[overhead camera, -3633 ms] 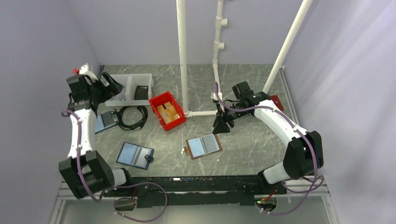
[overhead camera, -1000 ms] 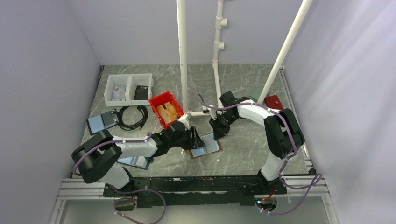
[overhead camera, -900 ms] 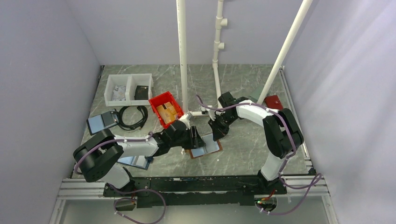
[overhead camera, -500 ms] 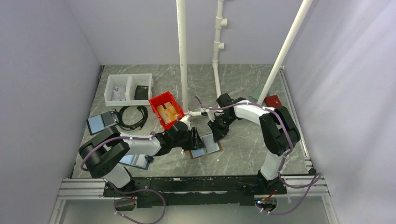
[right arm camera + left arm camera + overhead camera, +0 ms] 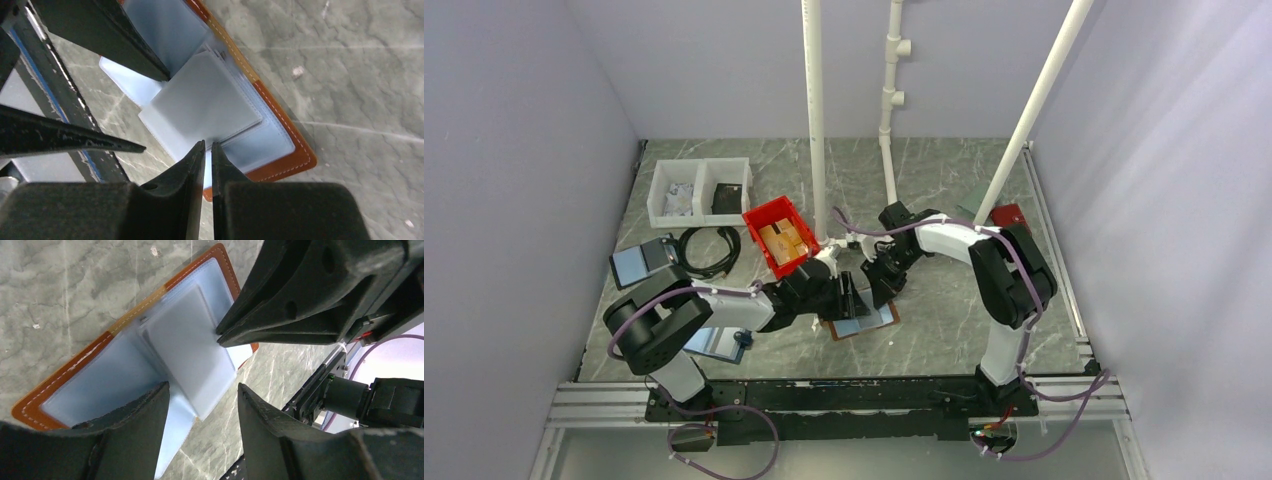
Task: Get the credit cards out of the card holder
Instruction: Remove the credit card from the card holder.
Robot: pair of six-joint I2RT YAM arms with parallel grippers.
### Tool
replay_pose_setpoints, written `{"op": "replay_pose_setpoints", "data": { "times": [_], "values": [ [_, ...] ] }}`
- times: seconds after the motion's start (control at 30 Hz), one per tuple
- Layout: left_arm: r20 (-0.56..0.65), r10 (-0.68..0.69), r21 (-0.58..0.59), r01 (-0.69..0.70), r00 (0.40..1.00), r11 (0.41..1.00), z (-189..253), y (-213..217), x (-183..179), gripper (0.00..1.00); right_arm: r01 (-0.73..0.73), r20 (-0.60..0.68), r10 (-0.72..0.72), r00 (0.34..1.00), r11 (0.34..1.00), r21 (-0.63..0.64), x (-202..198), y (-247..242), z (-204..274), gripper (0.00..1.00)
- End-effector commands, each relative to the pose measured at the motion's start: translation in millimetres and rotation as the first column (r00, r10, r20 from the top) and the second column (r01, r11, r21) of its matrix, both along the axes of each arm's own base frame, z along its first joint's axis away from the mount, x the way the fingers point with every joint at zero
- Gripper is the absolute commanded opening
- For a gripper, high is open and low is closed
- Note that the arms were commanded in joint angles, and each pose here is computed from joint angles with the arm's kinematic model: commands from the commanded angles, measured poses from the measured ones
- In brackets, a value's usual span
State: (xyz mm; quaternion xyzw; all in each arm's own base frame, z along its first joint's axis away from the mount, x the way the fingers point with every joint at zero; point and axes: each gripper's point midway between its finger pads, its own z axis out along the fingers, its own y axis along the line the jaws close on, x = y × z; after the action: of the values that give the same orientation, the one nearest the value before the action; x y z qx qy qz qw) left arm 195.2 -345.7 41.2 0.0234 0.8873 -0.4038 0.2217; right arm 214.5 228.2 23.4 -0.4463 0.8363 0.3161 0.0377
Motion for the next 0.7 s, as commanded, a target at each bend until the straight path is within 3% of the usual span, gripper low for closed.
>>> {"op": "replay_pose_setpoints", "data": {
  "times": [0.0,0.1,0.2,0.33,0.5,0.67],
  "values": [
    [-0.018,-0.019,0.028,0.019,1.0,0.999,-8.5,-1.9,-2.8,0.58,0.006,-0.052,-0.003,0.999,0.998,0.069,0.7,21.3,5.8,0.13],
    [-0.019,-0.001,0.043,0.002,1.0,0.999,-11.7,1.5,-1.8,0.53,0.002,-0.108,0.01,0.994,0.994,0.106,-5.9,28.9,7.8,0.13],
    [-0.028,0.023,0.074,-0.021,0.999,0.997,-18.1,8.6,-1.8,0.31,-0.005,-0.144,0.026,0.989,0.99,0.142,-10.6,34.4,12.7,0.13],
    [-0.037,0.059,0.116,-0.054,0.998,0.992,-26.7,19.1,-2.0,0.16,-0.01,-0.137,0.032,0.99,0.987,0.162,-9.3,35.3,19.8,0.15],
    [-0.04,0.08,0.138,-0.073,0.996,0.988,-34.1,26.6,-3.1,0.04,0.009,-0.114,0.012,0.993,0.983,0.184,0.1,28.8,30.3,0.18],
    [-0.044,0.095,0.14,-0.088,0.995,0.986,-36.8,29.7,-3.1,0.01,0.046,-0.065,-0.035,0.997,0.985,0.169,12.4,17.4,33.2,0.21]
  ]
}}
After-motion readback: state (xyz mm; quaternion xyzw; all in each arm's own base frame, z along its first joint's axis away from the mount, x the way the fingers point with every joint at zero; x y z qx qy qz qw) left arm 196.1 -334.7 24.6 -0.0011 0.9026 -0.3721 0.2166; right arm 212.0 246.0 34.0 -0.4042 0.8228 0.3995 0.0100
